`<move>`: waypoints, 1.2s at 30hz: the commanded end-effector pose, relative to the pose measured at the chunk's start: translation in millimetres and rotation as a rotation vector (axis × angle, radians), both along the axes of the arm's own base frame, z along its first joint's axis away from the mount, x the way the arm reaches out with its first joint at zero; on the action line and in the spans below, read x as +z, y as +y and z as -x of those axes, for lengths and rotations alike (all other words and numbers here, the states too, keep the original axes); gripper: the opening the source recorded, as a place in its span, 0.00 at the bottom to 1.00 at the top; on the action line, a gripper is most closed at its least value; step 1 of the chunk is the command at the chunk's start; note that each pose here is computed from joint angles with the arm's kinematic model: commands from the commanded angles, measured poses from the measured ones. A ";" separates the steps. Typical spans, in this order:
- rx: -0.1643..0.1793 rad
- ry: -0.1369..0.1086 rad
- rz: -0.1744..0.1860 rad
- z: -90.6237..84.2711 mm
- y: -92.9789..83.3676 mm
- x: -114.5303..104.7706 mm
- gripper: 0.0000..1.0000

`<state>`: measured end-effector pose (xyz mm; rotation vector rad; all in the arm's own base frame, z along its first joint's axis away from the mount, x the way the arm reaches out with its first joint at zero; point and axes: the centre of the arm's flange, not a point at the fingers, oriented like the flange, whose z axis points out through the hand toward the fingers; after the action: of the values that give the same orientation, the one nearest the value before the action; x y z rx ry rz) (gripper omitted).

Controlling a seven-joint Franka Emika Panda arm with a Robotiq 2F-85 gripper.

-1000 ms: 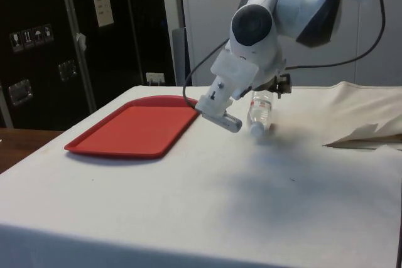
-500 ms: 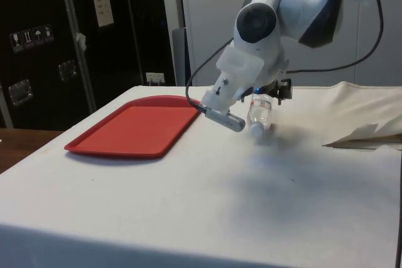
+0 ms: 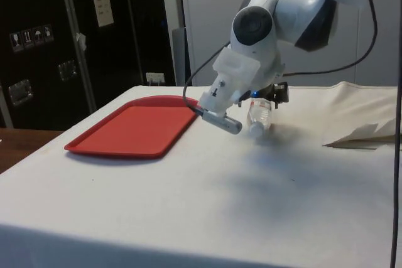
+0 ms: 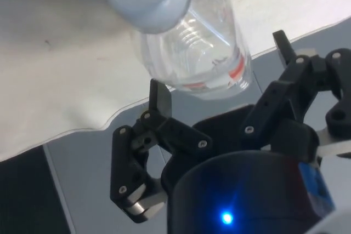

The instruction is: Place the bottle upright on the tray.

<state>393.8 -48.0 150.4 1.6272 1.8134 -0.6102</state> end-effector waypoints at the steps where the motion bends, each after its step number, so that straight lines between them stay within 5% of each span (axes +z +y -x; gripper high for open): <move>1: 0.009 0.008 -0.010 -0.6 -0.3 -2.7 1.00; 12: 0.026 0.041 -0.015 3.8 1.0 -10.7 1.00; 36: 0.031 0.058 -0.003 1.6 8.6 -21.8 1.00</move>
<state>391.1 -39.7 128.7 1.5963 1.8811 -0.6453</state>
